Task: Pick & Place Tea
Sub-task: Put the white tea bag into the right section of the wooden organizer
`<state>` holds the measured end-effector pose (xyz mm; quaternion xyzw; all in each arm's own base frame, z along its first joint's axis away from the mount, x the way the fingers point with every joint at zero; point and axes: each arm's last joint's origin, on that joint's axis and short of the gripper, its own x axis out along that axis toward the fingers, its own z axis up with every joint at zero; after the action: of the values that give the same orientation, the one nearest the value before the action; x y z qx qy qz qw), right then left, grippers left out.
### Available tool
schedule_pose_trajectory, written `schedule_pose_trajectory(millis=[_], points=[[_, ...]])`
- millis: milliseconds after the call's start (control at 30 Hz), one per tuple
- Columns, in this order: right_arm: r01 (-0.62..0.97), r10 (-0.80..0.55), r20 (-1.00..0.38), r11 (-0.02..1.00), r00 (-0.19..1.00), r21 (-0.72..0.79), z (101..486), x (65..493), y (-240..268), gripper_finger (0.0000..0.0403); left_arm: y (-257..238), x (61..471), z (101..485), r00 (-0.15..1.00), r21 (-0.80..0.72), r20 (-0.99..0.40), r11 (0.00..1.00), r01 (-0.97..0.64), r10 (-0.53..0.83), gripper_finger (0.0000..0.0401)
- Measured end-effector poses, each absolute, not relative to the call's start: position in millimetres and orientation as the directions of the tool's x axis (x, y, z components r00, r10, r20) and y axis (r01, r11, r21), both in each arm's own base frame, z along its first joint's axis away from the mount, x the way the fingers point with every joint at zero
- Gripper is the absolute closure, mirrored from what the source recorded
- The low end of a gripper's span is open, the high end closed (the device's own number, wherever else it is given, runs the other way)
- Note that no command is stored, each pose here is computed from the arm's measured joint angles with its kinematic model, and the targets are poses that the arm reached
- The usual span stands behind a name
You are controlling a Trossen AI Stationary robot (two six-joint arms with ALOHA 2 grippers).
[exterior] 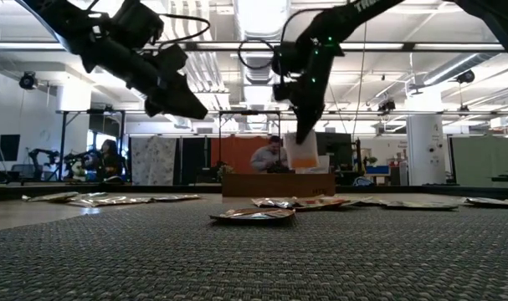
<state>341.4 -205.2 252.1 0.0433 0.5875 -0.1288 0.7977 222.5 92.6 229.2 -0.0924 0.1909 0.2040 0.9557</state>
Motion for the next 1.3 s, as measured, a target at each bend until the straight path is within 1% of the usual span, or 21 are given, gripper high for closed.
schedule_pose_trajectory(millis=[67,233,400,567,767,900,1033,1133,1300], points=[[0.268,-0.154,-0.952,0.96,0.264,-0.081,245,338,-209,0.0394,92,220,228,0.839,-0.095,-0.397,0.893,-0.441,0.372,0.0289],[0.29,-0.18,-0.939,0.953,0.293,-0.092,234,335,-217,0.0394,92,217,228,0.827,-0.085,-0.395,0.881,-0.465,0.399,0.0289],[0.28,-0.181,-0.945,0.955,0.272,-0.102,229,331,-219,0.0394,93,217,228,0.818,-0.074,-0.395,0.873,-0.482,0.418,0.0289],[0.27,-0.178,-0.949,0.957,0.261,-0.105,229,329,-220,0.0394,93,217,228,0.814,-0.07,-0.396,0.869,-0.489,0.426,0.0289],[0.226,-0.166,-0.966,0.967,0.2,-0.12,228,324,-217,0.0394,93,216,227,0.811,-0.069,-0.401,0.869,-0.489,0.425,0.0289],[0.226,-0.179,-0.96,0.966,0.216,-0.129,237,321,-215,0.0394,93,216,227,0.812,-0.07,-0.401,0.869,-0.49,0.425,0.0289],[0.244,-0.221,-0.947,0.956,0.232,-0.163,251,316,-213,0.0394,93,217,227,0.812,-0.071,-0.401,0.869,-0.49,0.425,0.0289],[0.279,-0.224,-0.946,0.948,0.233,-0.156,255,312,-214,0.0394,93,217,228,0.812,-0.072,-0.4,0.869,-0.49,0.425,0.0289],[0.321,-0.178,-0.956,0.942,0.234,-0.097,246,309,-213,0.0394,93,217,228,0.811,-0.072,-0.4,0.868,-0.491,0.426,0.0289]])
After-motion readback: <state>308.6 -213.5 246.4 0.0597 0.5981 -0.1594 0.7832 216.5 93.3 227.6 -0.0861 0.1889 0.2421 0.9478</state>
